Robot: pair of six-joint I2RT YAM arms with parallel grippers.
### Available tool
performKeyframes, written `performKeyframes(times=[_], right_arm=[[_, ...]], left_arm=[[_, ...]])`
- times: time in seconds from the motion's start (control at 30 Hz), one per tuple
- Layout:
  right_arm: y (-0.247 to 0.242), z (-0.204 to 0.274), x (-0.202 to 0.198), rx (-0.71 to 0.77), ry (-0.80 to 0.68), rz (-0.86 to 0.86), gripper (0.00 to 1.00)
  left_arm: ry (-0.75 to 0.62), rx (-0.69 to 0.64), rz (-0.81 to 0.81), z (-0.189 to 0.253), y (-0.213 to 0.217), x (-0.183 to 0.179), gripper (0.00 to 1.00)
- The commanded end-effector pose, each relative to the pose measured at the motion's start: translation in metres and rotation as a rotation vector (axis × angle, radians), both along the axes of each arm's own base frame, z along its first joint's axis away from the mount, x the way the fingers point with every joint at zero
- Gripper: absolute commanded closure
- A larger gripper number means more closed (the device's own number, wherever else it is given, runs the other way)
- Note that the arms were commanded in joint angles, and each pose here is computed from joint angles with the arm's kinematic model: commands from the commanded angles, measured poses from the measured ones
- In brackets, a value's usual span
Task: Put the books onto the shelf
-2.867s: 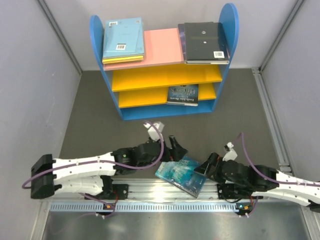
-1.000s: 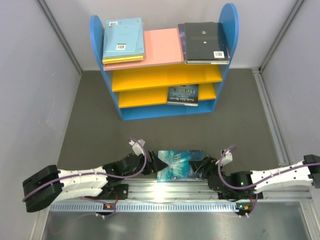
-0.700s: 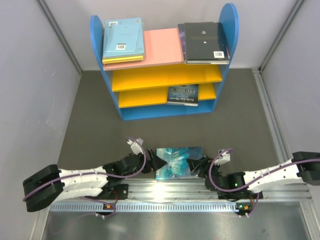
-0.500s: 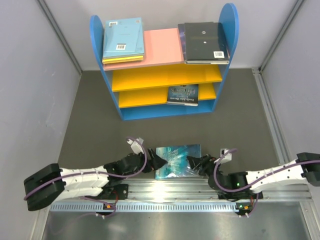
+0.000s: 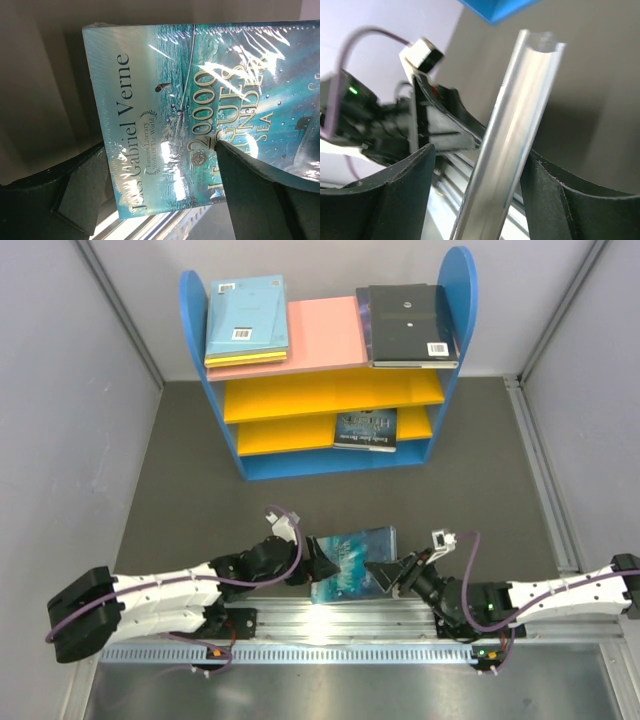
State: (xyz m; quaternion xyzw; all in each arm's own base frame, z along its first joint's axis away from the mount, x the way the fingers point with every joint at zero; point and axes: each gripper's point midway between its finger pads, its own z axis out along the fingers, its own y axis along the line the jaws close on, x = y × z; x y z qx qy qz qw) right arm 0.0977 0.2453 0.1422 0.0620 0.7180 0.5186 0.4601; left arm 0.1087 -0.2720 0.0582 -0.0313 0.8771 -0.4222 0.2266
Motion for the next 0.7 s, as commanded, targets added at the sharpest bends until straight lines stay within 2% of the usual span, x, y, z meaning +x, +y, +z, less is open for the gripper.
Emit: performKeyframes(times=[0.0,0.03,0.07,0.13,0.2,0.27,0.37,0.4,0.43,0.5,0.53,0.67], right_arm=[[0.036,0.020,-0.079,0.139,0.055,0.452,1.00],[0.041,0.008,-0.087,0.087,0.065,0.491,0.96],[0.046,0.015,-0.091,0.083,0.068,0.510,0.83],[0.054,0.009,-0.097,0.023,0.078,0.541,0.49],[0.059,0.008,-0.104,0.014,0.089,0.573,0.36],[0.061,0.004,-0.106,0.009,0.103,0.581,0.27],[0.056,0.007,-0.102,0.067,0.118,0.560,0.28],[0.052,-0.001,-0.099,0.070,0.137,0.543,0.31],[0.049,0.009,-0.096,0.114,0.140,0.525,0.38],[0.037,-0.019,-0.085,0.077,0.175,0.463,0.44],[0.032,-0.013,-0.079,0.120,0.181,0.427,0.47],[0.018,-0.031,-0.064,0.130,0.228,0.337,0.48]], left_arm=[[-0.054,-0.129,-0.085,0.046,-0.033,0.000,0.11],[-0.055,-0.128,-0.086,0.046,-0.034,0.000,0.11],[-0.053,-0.122,-0.083,0.045,-0.033,0.001,0.11],[-0.060,-0.119,-0.081,0.046,-0.032,0.002,0.12],[-0.064,-0.113,-0.076,0.047,-0.030,0.003,0.12],[-0.065,-0.107,-0.071,0.046,-0.028,0.004,0.12],[-0.064,-0.101,-0.066,0.044,-0.025,0.004,0.12],[-0.065,-0.103,-0.061,0.045,-0.023,0.004,0.12],[-0.066,-0.103,-0.057,0.044,-0.022,0.004,0.12],[-0.065,-0.105,-0.050,0.043,-0.019,0.004,0.12],[-0.065,-0.102,-0.048,0.042,-0.018,0.004,0.12],[-0.057,-0.101,-0.044,0.038,-0.016,0.003,0.13]])
